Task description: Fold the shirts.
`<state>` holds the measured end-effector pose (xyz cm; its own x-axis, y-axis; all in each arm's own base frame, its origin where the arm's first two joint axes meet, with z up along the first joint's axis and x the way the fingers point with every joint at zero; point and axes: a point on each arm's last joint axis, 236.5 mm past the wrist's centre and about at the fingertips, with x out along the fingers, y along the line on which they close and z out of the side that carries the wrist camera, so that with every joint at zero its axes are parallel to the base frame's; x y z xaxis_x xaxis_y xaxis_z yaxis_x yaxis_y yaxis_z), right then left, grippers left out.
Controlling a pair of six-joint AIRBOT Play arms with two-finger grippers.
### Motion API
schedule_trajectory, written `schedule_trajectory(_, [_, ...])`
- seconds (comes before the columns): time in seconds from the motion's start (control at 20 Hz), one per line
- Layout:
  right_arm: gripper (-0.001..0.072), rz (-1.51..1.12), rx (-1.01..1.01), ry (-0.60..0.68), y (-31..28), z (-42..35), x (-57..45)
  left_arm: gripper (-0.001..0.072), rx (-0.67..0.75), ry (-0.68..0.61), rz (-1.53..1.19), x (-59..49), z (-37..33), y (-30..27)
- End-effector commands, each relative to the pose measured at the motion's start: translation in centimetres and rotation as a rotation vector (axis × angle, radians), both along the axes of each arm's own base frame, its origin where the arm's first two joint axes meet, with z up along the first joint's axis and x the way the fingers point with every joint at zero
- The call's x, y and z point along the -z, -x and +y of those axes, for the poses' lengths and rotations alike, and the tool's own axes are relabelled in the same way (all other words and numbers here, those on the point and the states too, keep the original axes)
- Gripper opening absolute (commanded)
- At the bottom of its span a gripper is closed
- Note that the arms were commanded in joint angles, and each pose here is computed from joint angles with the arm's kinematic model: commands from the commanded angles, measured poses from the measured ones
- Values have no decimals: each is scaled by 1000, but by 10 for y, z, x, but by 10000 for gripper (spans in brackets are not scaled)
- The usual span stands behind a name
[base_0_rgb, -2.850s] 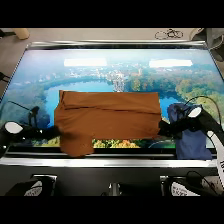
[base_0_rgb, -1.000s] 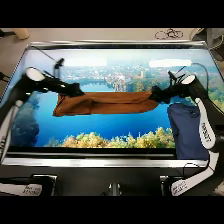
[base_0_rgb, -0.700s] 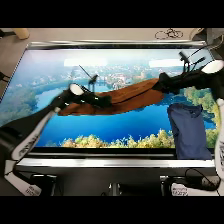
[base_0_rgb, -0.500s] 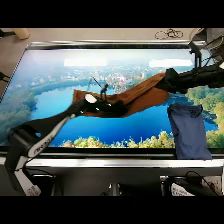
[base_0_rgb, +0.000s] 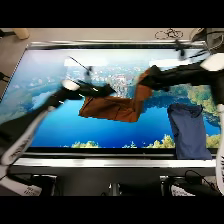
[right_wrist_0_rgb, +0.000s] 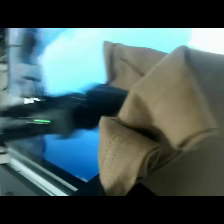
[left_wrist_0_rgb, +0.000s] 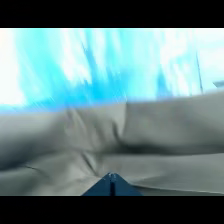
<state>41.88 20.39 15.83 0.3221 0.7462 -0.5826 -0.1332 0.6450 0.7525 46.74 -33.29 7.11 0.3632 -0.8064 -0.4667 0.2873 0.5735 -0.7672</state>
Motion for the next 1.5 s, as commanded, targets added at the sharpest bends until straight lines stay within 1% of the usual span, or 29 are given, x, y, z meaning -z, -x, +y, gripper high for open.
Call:
schedule_trajectory(0.0, [25, 31, -4, -151, -28, 89, 35, 26, -151, -128, -210, -94, 116, -15])
schedule_trajectory(0.1, [25, 112, -5, -248, -32, 141, 67, 27, -234, -115, -320, -155, 159, -5])
schedule_trajectory(0.2, [26, 201, -4, -306, -28, 182, 101, 27, -274, -115, -400, -197, 182, 14])
schedule_trajectory(0.25, [74, 238, -7, -327, -24, 196, 115, 27, -280, -122, -430, -210, 189, 24])
schedule_trajectory(0.3, [298, 253, -12, -358, -23, 203, 119, 27, -280, -137, -449, -217, 192, 31])
schedule_trajectory(0.35, [626, 236, -35, -390, -23, 205, 114, 27, -278, -158, -460, -220, 195, 36])
schedule_trajectory(0.4, [704, 196, -74, -408, -23, 200, 104, 27, -270, -178, -455, -218, 195, 41])
schedule_trajectory(0.45, [705, 175, -102, -401, -23, 188, 97, 27, -265, -196, -433, -212, 197, 43])
schedule_trajectory(0.5, [705, 159, -123, -358, -24, 166, 95, 27, -255, -222, -418, -205, 199, 45])
schedule_trajectory(0.6, [699, 165, -120, -187, -27, 104, 106, 27, -245, -252, -394, -191, 201, 46])
schedule_trajectory(0.65, [698, 184, -98, -49, -27, 60, 121, 27, -243, -259, -381, -185, 202, 46])
schedule_trajectory(0.7, [696, 216, -74, 115, -25, 11, 142, 27, -240, -268, -366, -177, 203, 46])
schedule_trajectory(0.75, [674, 291, -43, 291, -15, -40, 168, 27, -237, -277, -351, -169, 203, 47])
schedule_trajectory(0.8, [670, 387, 1, 425, -1, -82, 192, 27, -235, -282, -334, -161, 204, 47])
schedule_trajectory(0.85, [670, 443, -9, 459, 13, -94, 208, 27, -232, -284, -318, -154, 204, 48])
schedule_trajectory(0.9, [670, 487, -34, 427, 24, -88, 222, 27, -230, -285, -306, -149, 204, 48])
schedule_trajectory(1.0, [671, 501, -109, 323, 33, -53, 240, 28, -229, -287, -291, -142, 204, 49])
schedule_trajectory(1.15, [667, 457, -70, 248, 13, -14, 259, 28, -226, -286, -292, -143, 203, 51])
schedule_trajectory(1.2, [627, 431, -39, 221, 3, -5, 260, 28, -223, -286, -292, -144, 203, 52])
schedule_trajectory(1.25, [623, 401, -1, 192, -9, 1, 257, 28, -220, -287, -291, -144, 203, 53])
schedule_trajectory(1.3, [596, 359, 30, 154, -22, 7, 251, 28, -216, -287, -289, -144, 202, 55])
schedule_trajectory(1.35, [526, 312, 29, 124, -32, 12, 243, 28, -213, -288, -286, -143, 202, 55])
schedule_trajectory(1.4, [266, 269, 16, 99, -41, 13, 232, 28, -213, -289, -286, -143, 202, 55])
schedule_trajectory(1.45, [30, 251, 19, 79, -49, 10, 219, 28, -213, -289, -286, -143, 202, 55])
